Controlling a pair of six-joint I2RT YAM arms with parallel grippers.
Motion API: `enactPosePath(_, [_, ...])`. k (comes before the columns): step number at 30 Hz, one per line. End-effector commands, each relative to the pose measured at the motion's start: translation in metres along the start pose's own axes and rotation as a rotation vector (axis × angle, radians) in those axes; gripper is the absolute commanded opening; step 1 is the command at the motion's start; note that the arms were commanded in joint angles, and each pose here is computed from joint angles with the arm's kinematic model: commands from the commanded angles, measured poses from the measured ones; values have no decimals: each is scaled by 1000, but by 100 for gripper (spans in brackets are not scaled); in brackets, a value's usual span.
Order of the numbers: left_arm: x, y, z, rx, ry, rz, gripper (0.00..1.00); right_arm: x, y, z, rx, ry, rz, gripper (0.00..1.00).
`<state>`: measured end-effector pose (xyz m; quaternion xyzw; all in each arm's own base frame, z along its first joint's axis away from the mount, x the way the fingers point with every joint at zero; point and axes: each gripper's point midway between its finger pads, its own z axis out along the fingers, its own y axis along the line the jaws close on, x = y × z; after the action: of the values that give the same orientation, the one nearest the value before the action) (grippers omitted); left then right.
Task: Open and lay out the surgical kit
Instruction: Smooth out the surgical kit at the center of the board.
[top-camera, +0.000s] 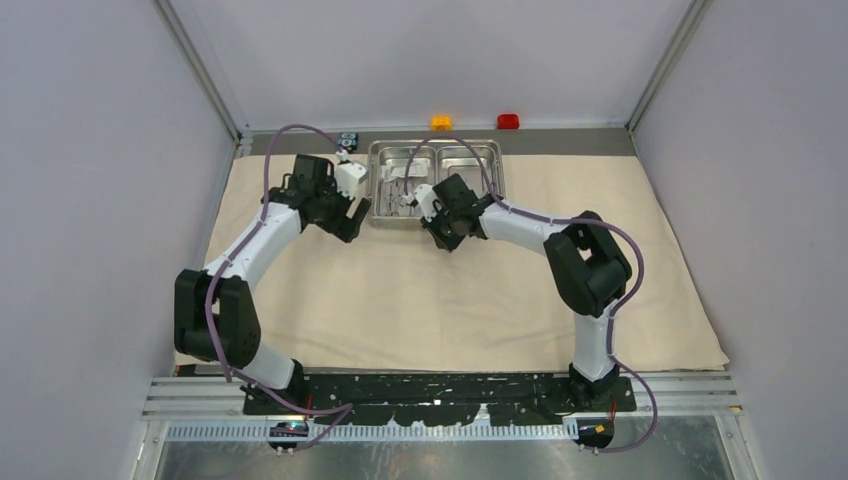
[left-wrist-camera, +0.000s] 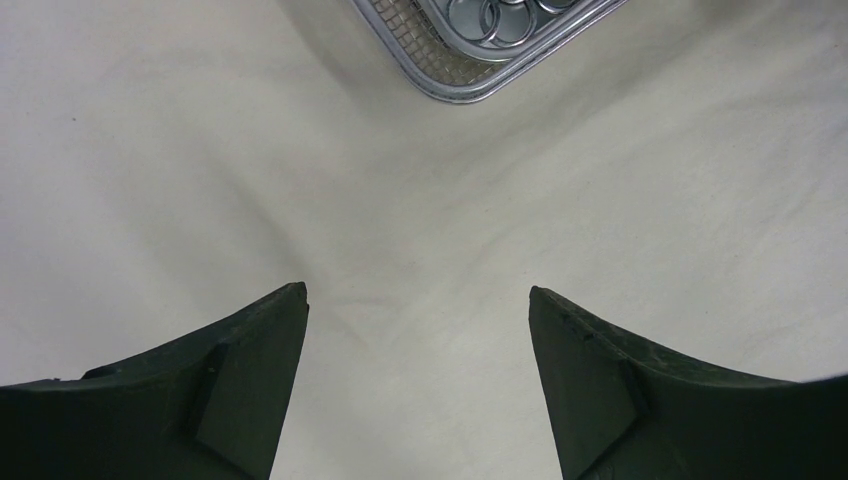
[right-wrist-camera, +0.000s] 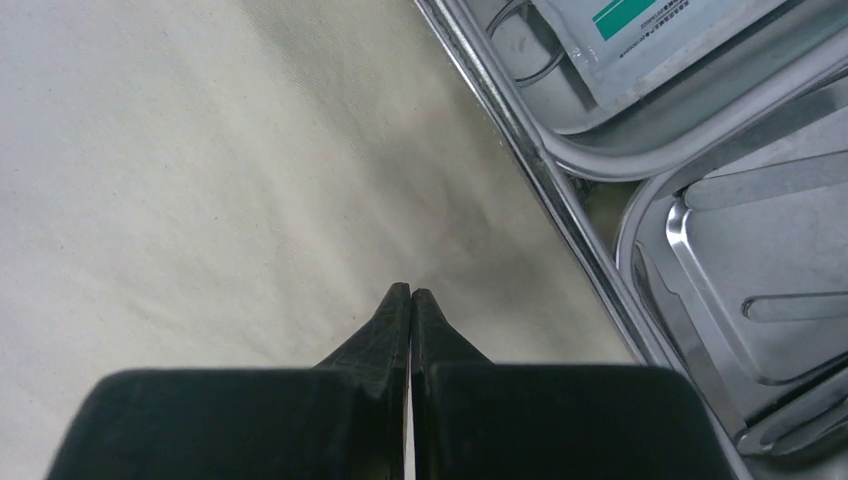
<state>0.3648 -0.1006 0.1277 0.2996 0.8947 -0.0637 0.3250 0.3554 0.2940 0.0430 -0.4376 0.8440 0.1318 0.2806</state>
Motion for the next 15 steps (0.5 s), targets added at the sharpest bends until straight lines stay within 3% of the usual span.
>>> enactPosePath(1, [-14,8,-11,-9,-86,-23,83,-16,-1,6,1,-29,-7,1])
enactPosePath(15, [-19,24,-25,-52,-97,-12,82,65,74,7,-182,241,-90,1])
